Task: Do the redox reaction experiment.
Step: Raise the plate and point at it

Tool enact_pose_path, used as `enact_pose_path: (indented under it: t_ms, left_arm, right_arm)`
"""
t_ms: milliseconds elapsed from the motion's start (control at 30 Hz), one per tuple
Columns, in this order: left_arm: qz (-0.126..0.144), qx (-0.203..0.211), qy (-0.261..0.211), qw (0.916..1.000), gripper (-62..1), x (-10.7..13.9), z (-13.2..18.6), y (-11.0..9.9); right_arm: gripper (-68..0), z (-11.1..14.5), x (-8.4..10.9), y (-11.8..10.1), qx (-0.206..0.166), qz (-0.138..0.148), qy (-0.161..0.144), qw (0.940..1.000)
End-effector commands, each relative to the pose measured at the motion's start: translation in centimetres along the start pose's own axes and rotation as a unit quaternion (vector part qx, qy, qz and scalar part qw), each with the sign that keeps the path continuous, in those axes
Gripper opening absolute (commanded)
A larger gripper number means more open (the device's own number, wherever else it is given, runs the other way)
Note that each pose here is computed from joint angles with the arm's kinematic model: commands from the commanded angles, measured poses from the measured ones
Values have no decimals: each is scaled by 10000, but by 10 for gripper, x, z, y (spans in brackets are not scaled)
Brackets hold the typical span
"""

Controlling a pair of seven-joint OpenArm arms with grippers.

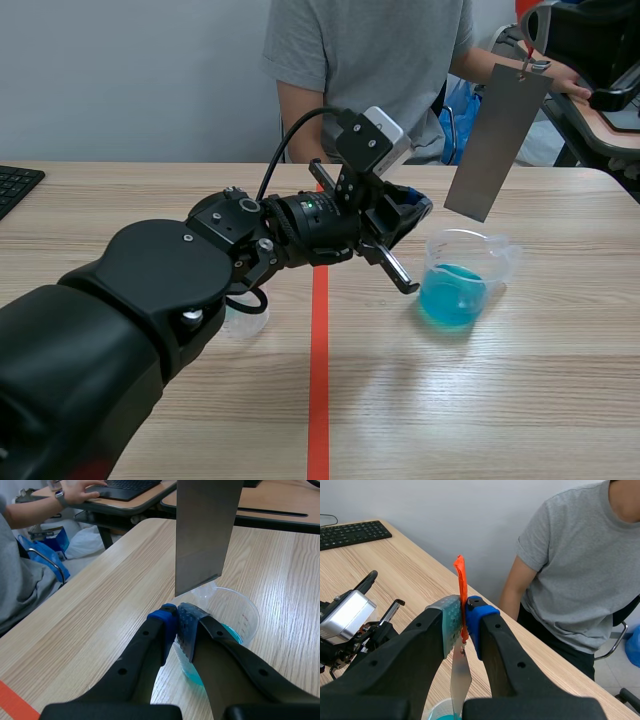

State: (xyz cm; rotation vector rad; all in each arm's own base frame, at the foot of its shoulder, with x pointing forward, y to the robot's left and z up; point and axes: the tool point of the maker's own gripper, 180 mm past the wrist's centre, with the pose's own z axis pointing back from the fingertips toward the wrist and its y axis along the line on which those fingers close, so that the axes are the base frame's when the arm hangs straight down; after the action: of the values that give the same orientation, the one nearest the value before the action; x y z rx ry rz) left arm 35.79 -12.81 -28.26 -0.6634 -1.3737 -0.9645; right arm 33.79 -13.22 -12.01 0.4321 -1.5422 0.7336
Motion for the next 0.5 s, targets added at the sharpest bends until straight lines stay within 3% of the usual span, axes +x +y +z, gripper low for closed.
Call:
enact_pose_path:
  t_ms: [0,467]
  left_arm:
    - [-42,26,-277,9996,-575,20,-5,4]
    - [-105,-84,-34,9999,-575,10,6,6]
  right_arm:
    - [-664,2,16,-2,21,141,-202,9997]
    - [-664,2,16,-2,21,141,-202,9997]
